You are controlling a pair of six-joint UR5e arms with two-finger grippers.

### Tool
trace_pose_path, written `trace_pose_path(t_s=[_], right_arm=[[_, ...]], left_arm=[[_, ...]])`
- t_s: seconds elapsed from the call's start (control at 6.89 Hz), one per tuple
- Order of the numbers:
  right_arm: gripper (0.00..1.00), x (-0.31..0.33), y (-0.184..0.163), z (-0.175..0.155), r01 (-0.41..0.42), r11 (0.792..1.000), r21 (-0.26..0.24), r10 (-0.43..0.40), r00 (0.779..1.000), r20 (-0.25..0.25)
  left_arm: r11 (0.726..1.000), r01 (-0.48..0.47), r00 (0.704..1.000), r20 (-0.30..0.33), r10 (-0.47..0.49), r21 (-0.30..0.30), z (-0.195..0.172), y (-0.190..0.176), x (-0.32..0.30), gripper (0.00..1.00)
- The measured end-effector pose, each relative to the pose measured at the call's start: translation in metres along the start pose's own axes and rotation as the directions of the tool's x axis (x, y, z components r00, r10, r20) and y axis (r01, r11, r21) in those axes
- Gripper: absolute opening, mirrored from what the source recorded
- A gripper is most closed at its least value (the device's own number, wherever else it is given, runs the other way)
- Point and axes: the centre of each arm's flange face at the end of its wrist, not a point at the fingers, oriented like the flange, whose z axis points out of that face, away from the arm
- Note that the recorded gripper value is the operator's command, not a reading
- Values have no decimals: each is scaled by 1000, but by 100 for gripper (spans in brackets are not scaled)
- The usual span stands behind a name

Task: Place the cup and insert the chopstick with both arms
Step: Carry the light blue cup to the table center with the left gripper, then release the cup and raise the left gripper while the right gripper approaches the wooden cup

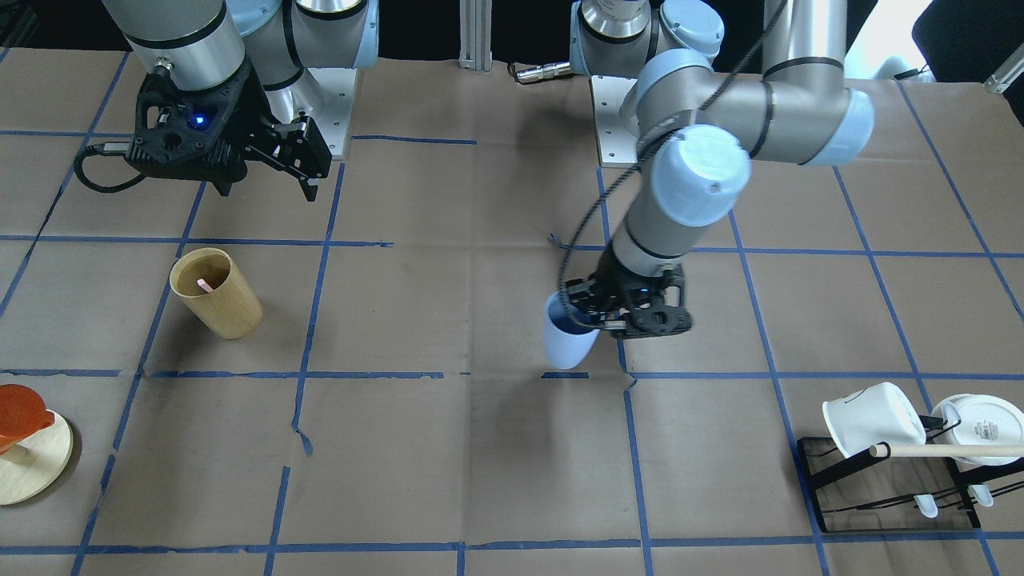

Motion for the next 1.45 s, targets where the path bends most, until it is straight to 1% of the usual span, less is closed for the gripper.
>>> trace_pose_path(t_s=[0.15,0.29,0.58,0.73,0.87,1.02,1.16,1.31,1.45], right_arm=[[100,1,0,2,8,1000,-3,-8,1000,1],[100,2,-2,4,32,999,-5,-32,999,3],[99,2,-15,17,117,993,-4,-117,993,4],[99,7,-30,31,170,985,8,-170,985,1],[99,13,-42,41,208,978,30,-208,978,-7],[99,19,-49,52,250,967,44,-249,968,-14],[100,28,-53,69,308,949,58,-308,951,-23],[100,47,-57,91,354,931,91,-352,935,-42],[99,69,-59,107,380,917,118,-374,925,-75]], left_arm=[[1000,14,1000,2,-14,6,17,3,38,1],[1000,15,1000,2,-15,8,36,4,64,2],[1000,23,1000,-4,-23,16,47,5,85,3],[999,38,999,-9,-38,17,49,2,88,14],[999,47,999,-18,-47,12,51,1,89,52],[999,51,998,-24,-51,4,55,0,90,96],[999,52,998,-23,-52,-1,57,0,90,100],[999,53,998,-24,-53,6,49,0,90,100],[998,54,998,-29,-54,18,33,-1,89,99]])
